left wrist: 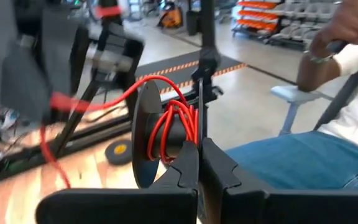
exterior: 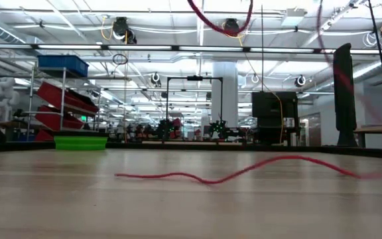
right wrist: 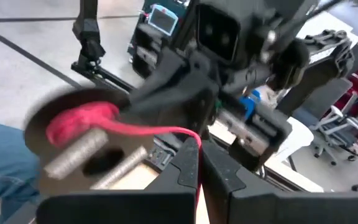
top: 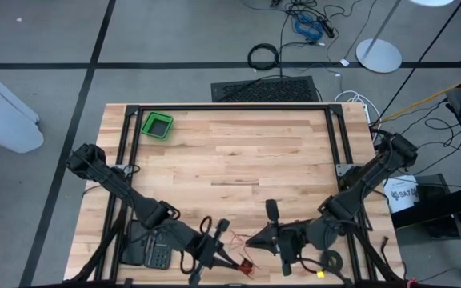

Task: Coil cords
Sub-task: Coil the red wire into the spool

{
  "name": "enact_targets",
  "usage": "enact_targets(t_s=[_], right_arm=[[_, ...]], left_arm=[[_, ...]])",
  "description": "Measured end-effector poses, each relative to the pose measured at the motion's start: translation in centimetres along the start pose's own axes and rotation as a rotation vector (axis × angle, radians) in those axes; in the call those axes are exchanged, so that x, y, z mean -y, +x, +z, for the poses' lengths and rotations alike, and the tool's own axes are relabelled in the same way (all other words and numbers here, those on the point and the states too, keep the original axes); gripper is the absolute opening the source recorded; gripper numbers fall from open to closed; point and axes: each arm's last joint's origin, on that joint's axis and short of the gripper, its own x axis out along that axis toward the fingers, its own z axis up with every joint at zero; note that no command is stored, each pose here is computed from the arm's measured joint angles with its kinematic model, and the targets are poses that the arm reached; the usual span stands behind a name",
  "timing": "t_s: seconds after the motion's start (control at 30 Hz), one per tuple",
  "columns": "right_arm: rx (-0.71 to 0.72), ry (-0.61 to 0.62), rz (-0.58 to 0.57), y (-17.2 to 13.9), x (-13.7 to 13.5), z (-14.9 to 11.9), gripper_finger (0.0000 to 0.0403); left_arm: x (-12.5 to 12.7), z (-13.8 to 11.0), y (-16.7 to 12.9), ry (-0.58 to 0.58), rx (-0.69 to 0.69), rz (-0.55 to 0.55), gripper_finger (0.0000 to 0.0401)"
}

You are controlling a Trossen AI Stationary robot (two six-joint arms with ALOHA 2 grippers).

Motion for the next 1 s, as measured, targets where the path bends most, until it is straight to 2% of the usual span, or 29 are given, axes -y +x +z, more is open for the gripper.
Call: enact_targets(t_s=[0.13,0.3,0.47,0.77,1.0], right_arm=[[-0.010,0.007,0.006,0.7,0.3,-0.5,0.0000],[0.025,0.041,0.074,0.9,0.6,-0.4,0.0000],[0.060,0.048,0.157,1.0,0.5,-0.3,0.0000],[0.087,0.083,0.233,1.3,0.9,-0.4,0.0000],[0.148,0.073,0.236,3.3,0.5,-1.0,0.0000]], left_arm=[[0.3,0.4,0.0,0.045,0.040,-0.016,0.0000],[1.1,0.7,-0.1,0.156,0.070,-0.030,0.0000],[1.8,1.1,-0.3,0.211,0.112,-0.046,0.0000],[1.9,1.6,-0.3,0.238,0.166,-0.077,0.0000],[2.0,1.2,0.7,0.267,0.245,-0.119,0.0000]])
